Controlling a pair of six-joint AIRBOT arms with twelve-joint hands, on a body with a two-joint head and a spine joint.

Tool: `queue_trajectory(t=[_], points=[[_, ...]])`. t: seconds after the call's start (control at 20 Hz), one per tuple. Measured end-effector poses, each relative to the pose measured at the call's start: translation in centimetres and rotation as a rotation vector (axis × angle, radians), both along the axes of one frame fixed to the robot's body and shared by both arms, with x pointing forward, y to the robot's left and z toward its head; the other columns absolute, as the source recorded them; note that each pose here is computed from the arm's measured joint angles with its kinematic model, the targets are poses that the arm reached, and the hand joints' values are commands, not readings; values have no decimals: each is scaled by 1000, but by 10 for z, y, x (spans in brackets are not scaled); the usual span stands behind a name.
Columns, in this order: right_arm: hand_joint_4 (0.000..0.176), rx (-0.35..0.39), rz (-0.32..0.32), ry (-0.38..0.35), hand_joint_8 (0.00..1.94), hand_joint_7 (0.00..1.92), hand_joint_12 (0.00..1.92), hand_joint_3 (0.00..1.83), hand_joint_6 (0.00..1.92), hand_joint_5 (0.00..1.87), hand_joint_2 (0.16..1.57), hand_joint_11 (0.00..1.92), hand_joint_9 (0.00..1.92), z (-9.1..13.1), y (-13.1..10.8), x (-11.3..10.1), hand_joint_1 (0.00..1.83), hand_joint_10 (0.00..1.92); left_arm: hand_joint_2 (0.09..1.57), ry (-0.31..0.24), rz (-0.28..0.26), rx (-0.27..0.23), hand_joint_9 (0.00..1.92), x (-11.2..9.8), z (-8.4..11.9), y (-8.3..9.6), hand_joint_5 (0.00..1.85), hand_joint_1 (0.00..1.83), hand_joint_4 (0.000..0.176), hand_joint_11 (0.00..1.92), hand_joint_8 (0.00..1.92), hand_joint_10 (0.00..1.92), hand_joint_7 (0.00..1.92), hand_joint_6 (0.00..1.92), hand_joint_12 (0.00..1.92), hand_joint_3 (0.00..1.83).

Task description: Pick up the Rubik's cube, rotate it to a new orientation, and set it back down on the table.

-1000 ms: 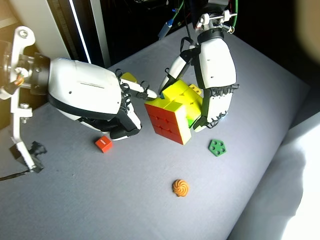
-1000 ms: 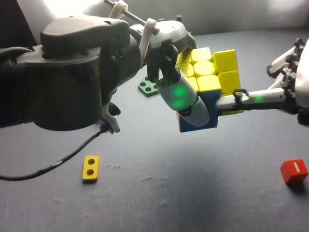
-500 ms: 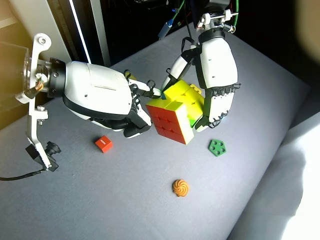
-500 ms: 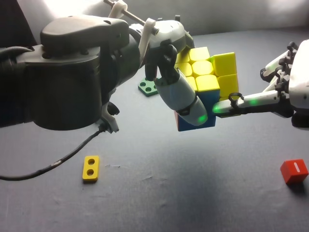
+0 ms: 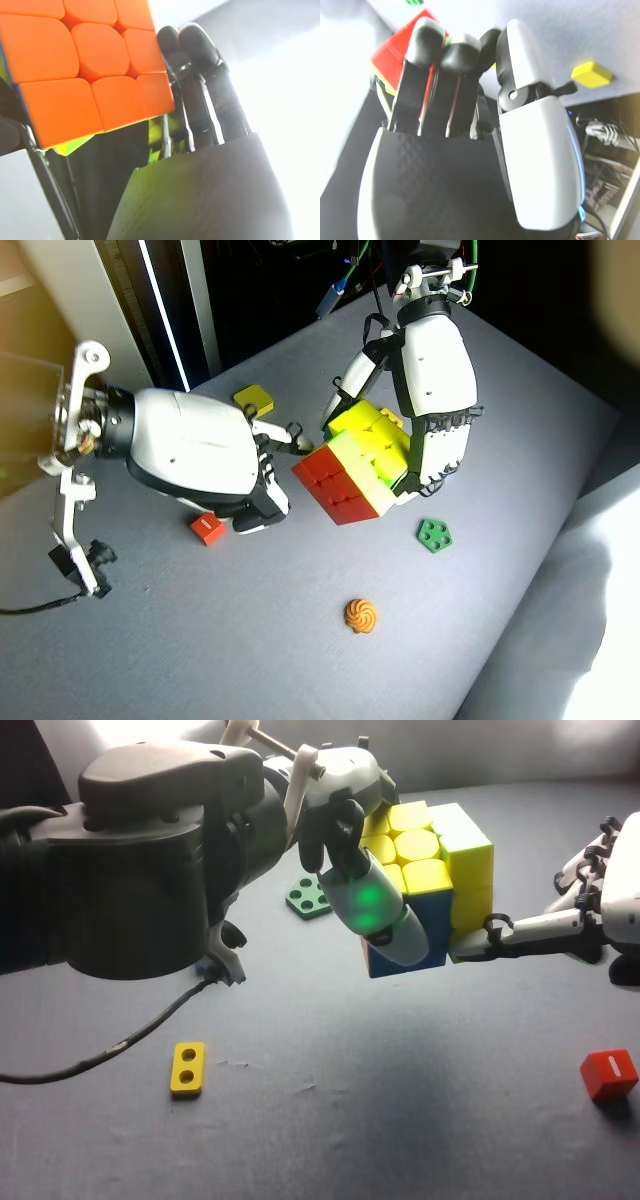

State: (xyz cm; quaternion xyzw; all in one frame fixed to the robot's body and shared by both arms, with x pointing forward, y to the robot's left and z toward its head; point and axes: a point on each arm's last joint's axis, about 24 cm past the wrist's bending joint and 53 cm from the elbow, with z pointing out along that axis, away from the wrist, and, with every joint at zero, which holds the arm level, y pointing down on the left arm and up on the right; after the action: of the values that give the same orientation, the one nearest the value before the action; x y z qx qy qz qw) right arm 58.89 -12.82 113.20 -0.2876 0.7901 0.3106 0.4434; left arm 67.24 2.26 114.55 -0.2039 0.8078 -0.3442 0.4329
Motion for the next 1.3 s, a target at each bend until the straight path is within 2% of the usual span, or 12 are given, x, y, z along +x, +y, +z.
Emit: queue_trajectory(t=[0.15,0.3,0.45,0.6,0.65,0.75,0.8,0.85,0.95,1.2,1.25,1.3], points=[[93,-1,4,6,1197,890,1873,0,5,123,1139,675,965,-2,2,-1,1361,1739,1149,5,2,2,682,0,-1,1,1012,1266,0,458,1391,1462,862,783,1735,0],[93,1,5,6,1277,836,1882,9,2,123,1166,667,957,-3,4,-1,1349,1756,1182,2,2,6,664,0,-1,1,932,1330,0,450,1380,1522,838,889,1743,0],[99,6,6,10,1134,949,1775,0,5,149,1114,659,973,-4,8,-1,1371,1720,1174,1,7,11,698,1,-1,4,911,1359,0,472,1308,1502,882,875,1633,0],[86,6,4,12,1184,914,1903,0,2,137,1127,679,960,-6,11,0,1364,1765,1195,0,10,17,662,2,-1,6,875,1350,0,433,1373,1536,837,954,1672,0],[87,5,1,12,1149,938,1851,0,2,136,1117,674,970,-7,11,1,1368,1717,1194,0,11,17,669,2,-1,6,873,1349,0,445,1373,1528,832,966,1667,0],[117,5,4,14,1137,946,1893,0,1,108,1111,645,942,-8,13,1,1364,1817,1183,-3,8,25,690,2,-2,6,902,1353,0,480,1358,1496,850,918,1644,0],[91,4,5,15,1172,922,1861,1,5,126,1122,663,962,-9,14,1,1363,1797,1179,-3,7,29,694,2,-2,7,915,1355,0,485,1345,1498,848,904,1651,0],[105,3,4,15,1198,909,1849,3,1,117,1128,675,977,-9,14,1,1362,1788,1169,-2,10,30,714,3,-2,8,928,1359,0,499,1302,1470,873,896,1636,0],[99,3,5,17,1241,880,1918,7,8,146,1143,697,961,-10,16,1,1360,1835,1198,0,13,29,650,3,-2,9,886,1347,0,433,1410,1546,813,948,1699,3],[96,-20,11,20,1170,920,1876,0,2,119,1125,655,941,-19,18,0,1365,1739,1174,2,12,19,709,3,-1,8,914,1356,0,499,1305,1478,864,936,1635,0],[107,-23,13,19,1168,924,1897,0,8,155,1124,711,965,-20,19,-1,1367,1795,1144,0,7,14,725,3,1,6,993,1274,0,494,1343,1428,900,798,1690,0],[99,-26,14,20,1123,955,1867,0,4,153,1109,669,956,-21,18,-1,1370,1782,1128,-1,5,11,729,3,2,6,1028,1258,0,468,1311,1368,925,745,1686,0]])
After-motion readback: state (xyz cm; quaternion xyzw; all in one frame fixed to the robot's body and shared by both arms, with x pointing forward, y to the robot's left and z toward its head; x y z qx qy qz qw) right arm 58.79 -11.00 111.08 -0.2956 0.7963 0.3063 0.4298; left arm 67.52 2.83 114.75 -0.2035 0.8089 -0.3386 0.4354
